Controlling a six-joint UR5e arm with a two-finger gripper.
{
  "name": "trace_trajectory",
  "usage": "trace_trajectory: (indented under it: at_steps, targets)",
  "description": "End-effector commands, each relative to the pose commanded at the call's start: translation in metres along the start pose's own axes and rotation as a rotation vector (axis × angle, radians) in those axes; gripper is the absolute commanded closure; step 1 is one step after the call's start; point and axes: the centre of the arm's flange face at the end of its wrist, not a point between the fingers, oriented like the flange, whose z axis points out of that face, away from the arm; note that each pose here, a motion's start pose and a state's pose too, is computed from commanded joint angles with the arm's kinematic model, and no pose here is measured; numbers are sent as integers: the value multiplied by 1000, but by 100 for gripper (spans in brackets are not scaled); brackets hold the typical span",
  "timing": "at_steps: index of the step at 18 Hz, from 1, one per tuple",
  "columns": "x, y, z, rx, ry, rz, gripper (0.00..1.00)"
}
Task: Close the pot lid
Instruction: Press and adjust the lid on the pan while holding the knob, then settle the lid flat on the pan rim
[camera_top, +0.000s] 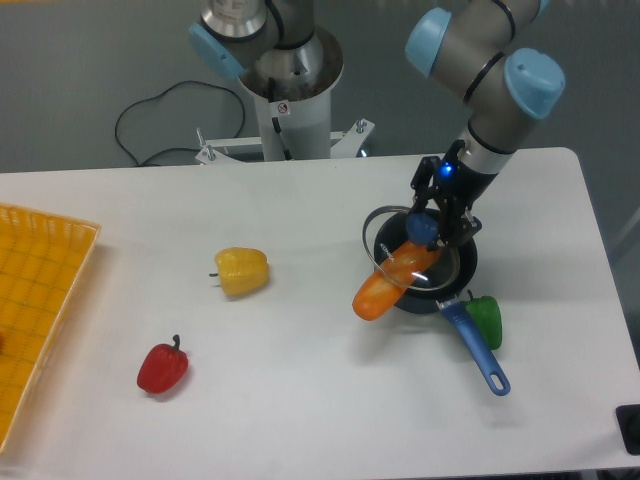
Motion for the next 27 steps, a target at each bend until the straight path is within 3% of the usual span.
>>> trace_trajectory:
  at_steps: [27]
  targets:
    - [-1,7,-1,0,-3,-9,41]
